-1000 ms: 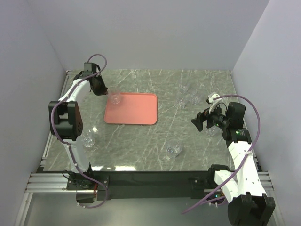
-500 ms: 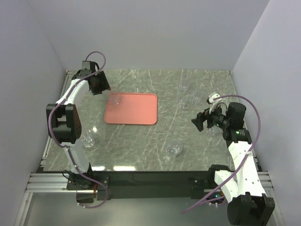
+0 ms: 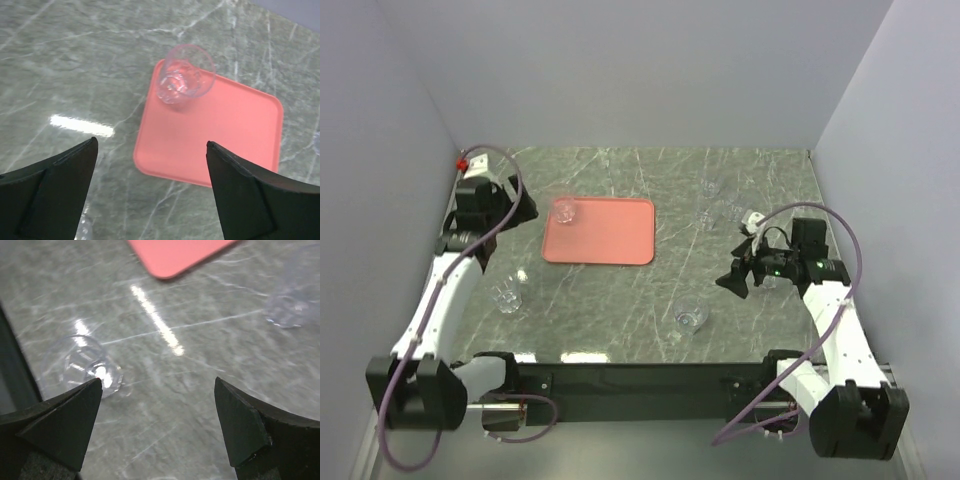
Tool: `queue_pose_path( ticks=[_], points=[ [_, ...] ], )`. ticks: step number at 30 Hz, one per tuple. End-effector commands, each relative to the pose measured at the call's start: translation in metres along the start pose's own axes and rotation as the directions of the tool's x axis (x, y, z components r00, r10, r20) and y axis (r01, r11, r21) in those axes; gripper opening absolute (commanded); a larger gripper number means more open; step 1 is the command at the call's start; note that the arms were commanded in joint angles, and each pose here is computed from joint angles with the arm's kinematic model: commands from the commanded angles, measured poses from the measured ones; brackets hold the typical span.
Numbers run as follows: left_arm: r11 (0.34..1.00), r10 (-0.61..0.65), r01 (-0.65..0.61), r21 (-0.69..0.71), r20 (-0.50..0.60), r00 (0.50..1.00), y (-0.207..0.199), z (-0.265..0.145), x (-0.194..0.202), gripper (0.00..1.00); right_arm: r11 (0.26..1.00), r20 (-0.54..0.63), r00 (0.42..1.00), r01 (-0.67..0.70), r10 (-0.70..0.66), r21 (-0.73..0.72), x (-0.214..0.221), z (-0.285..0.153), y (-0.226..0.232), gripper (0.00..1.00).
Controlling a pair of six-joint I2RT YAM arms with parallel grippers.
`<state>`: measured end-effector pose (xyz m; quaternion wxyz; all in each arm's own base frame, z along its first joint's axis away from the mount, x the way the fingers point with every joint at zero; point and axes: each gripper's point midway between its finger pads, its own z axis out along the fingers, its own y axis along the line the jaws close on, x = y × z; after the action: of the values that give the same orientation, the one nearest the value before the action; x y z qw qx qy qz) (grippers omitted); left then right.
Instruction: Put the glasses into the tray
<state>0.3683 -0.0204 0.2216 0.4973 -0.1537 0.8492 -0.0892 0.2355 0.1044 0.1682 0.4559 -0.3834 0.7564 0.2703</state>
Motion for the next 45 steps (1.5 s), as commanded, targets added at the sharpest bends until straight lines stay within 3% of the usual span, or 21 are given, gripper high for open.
queue_pose_path(
  ticks=[1,5,16,22,35,39,40,45],
  points=[
    [0.998,0.020,-0.011,-0.057,0.165,0.986,0.016,-0.023,-0.020,0.96,0.984,-0.021,0.996,0.077,-0.081,-0.163,-0.009,0.001,0.028,0.99],
    [0.997,0.033,-0.016,-0.074,0.229,0.973,0.028,-0.039,-0.011,0.98,0.954,-0.120,0.982,0.108,-0.146,-0.280,0.006,0.019,0.058,0.97],
    [0.996,0.023,0.002,-0.085,0.291,0.957,0.033,-0.059,-0.007,0.99,0.951,-0.327,0.915,0.150,-0.236,-0.269,0.036,0.042,0.059,0.91],
    [0.996,0.020,0.008,-0.092,0.295,0.955,0.034,-0.061,-0.009,0.99,0.956,-0.354,0.904,0.156,-0.240,-0.248,0.040,0.052,0.063,0.88],
    [0.996,0.013,0.014,-0.086,0.301,0.954,0.033,-0.062,-0.009,0.99,0.975,-0.434,0.876,0.149,-0.208,-0.166,0.049,0.071,0.052,0.70],
    [0.997,0.012,0.013,-0.082,0.302,0.953,0.032,-0.062,-0.010,0.99,0.974,-0.448,0.868,0.155,-0.213,-0.163,0.054,0.074,0.053,0.57],
    [0.997,0.012,0.013,-0.081,0.301,0.954,0.032,-0.062,-0.009,0.99,0.975,-0.457,0.864,0.151,-0.209,-0.160,0.056,0.075,0.053,0.48],
    [0.997,0.012,0.012,-0.078,0.301,0.954,0.032,-0.062,-0.009,0.99,0.975,-0.483,0.851,0.136,-0.206,-0.176,0.060,0.078,0.055,0.29]
  ],
)
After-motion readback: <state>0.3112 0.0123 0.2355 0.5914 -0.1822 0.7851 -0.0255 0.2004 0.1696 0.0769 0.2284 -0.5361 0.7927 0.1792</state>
